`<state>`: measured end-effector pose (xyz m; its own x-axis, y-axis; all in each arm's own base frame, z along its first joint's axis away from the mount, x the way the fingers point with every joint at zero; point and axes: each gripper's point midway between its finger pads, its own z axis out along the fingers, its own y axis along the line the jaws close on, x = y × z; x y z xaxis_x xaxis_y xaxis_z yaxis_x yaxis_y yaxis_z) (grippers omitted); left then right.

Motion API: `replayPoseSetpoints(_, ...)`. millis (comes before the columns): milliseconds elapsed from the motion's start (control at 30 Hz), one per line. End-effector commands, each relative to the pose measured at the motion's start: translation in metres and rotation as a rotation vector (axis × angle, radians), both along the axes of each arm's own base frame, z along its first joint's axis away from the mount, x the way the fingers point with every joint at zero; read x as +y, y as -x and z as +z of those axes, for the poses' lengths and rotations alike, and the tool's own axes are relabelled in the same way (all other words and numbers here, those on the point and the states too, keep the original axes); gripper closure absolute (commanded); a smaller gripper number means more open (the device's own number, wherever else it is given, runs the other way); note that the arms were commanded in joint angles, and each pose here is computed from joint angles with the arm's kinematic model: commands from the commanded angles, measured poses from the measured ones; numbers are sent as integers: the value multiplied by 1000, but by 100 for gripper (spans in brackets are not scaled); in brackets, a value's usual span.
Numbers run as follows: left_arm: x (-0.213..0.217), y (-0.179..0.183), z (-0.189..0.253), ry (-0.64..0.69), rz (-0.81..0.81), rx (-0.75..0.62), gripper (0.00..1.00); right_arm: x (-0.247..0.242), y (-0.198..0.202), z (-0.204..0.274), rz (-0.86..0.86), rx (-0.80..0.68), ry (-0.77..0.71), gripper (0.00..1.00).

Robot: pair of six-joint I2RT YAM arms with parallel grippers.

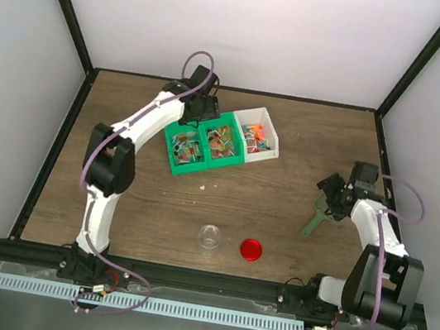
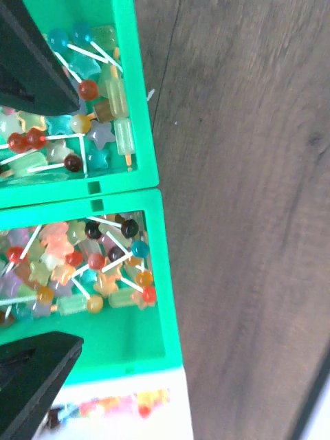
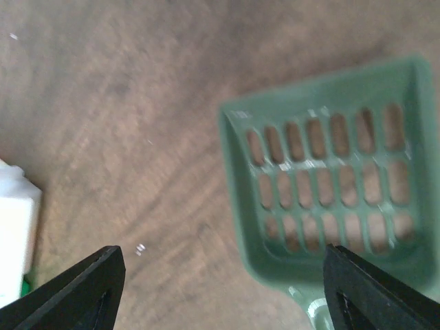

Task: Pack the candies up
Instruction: Move the storage box to the center of the board.

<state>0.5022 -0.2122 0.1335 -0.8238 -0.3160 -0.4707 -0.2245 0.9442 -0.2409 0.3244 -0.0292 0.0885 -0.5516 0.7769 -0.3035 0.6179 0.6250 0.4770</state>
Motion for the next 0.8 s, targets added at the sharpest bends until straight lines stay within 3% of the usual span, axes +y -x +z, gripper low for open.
replayPoseSetpoints(0, 8, 4, 50, 30, 20, -142, 16, 0, 34, -6, -65, 80, -23, 20)
replayPoseSetpoints(67, 8, 8, 48, 46, 23, -133, 30, 3, 43, -8, -72, 82, -37, 20)
replayPoseSetpoints(167, 2, 17, 31, 25, -12, -54, 38, 9, 49, -5, -58, 51, -51, 21)
replayPoseSetpoints(367, -8, 60, 58, -116, -159, -91, 42, 24, 39, 15, 38, -74, -71, 25)
replayPoseSetpoints(467, -8, 101, 60, -149, -270, -116, 43, 32, 29, 21, 84, -107, -62, 30)
replayPoseSetpoints(567, -12, 138, 67, -48, -376, -144, 53, 46, 22, 21, 129, -80, -47, 34)
replayPoseSetpoints(667, -20, 175, 68, 67, -490, -128, 53, 70, 16, 23, 206, -75, -18, 34)
replayPoseSetpoints(767, -18, 205, 65, 102, -551, -86, 50, 89, 14, 16, 242, -63, -28, 34)
